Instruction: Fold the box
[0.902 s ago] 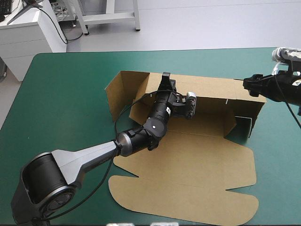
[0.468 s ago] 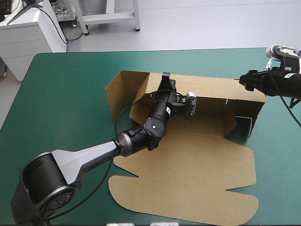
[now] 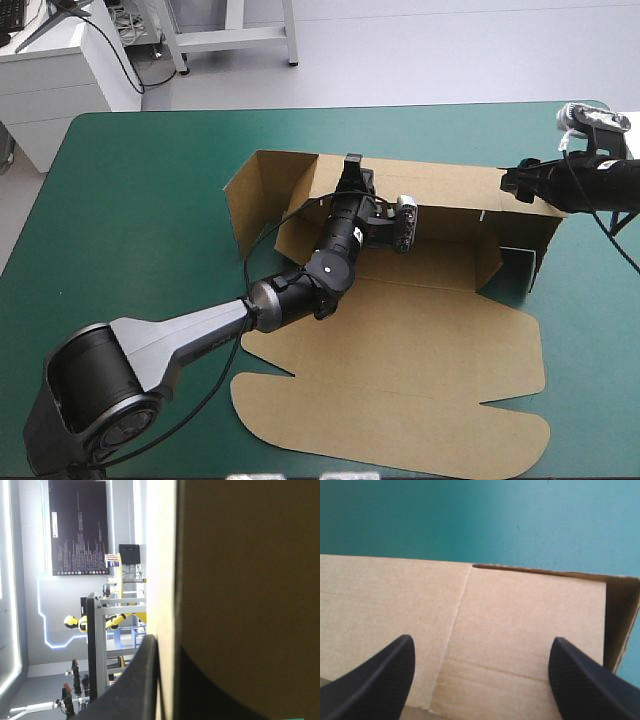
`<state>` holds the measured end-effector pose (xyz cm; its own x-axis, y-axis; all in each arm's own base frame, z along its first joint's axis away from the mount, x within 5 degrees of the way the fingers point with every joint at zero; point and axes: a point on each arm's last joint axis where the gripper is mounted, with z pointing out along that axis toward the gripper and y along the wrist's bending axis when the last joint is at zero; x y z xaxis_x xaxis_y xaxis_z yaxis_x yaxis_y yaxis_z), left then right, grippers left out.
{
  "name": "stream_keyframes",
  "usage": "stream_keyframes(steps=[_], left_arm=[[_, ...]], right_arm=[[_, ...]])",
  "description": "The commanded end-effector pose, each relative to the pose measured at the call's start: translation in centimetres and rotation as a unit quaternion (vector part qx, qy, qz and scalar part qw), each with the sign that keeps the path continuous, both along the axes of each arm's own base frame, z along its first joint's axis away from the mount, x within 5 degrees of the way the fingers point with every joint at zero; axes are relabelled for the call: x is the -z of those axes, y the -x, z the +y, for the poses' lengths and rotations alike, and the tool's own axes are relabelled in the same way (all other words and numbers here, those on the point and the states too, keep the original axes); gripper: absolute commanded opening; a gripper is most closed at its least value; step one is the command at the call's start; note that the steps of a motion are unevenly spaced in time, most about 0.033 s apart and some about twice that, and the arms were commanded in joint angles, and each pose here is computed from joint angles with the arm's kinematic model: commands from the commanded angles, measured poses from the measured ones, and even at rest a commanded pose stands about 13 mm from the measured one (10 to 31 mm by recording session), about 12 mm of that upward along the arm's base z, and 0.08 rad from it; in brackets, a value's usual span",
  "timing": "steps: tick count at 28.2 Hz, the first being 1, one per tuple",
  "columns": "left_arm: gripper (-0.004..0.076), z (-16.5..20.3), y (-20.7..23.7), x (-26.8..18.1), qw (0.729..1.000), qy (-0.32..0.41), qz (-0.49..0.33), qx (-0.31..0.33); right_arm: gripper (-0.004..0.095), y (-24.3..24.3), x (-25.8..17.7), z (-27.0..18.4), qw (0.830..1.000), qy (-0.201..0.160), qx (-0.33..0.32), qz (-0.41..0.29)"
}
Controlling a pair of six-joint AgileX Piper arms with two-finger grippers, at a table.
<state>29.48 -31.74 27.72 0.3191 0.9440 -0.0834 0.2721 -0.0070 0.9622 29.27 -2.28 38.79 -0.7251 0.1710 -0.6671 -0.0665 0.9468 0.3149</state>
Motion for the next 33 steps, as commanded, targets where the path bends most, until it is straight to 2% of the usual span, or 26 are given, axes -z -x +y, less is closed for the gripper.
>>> stream_keyframes(steps=[1,5,8,12,16,24,31,33], left_arm=[[-0.0008,-0.3,0.6,-1.2,0.999,0.03,0.008,0.011],[-0.0008,-0.3,0.6,-1.2,0.999,0.03,0.008,0.011],[-0.0008,-0.2,0.6,-1.2,1.0,0.029,0.006,0.007],[-0.0008,-0.1,0.5,-1.3,1.0,0.029,0.004,0.003],[-0.0008,-0.1,0.5,-1.3,1.0,0.028,0.003,0.0],[-0.0008,-0.1,0.5,-1.3,1.0,0.028,0.002,-0.002],[-0.0008,-0.1,0.5,-1.3,1.0,0.028,0.002,-0.002],[-0.0008,-0.1,0.5,-1.3,1.0,0.028,0.002,-0.002]], right_arm=[[0.0651,0.5,-1.8,0.3,0.999,-0.009,-0.003,-0.035],[0.0648,-0.1,-0.6,0.3,1.0,-0.018,-0.008,-0.008],[0.0648,-0.8,0.8,0.4,0.999,-0.04,-0.015,0.019],[0.0648,-1.1,0.8,0.9,0.997,-0.065,-0.03,0.004],[0.0648,-1.1,0.5,1.1,0.996,-0.076,-0.041,-0.006],[0.0648,-0.9,0.8,0.7,0.998,-0.044,-0.033,0.006],[0.0648,-0.7,1.7,-0.8,0.999,0.028,0.014,0.044],[0.0648,-0.7,1.7,-0.9,0.998,0.034,0.018,0.046]])
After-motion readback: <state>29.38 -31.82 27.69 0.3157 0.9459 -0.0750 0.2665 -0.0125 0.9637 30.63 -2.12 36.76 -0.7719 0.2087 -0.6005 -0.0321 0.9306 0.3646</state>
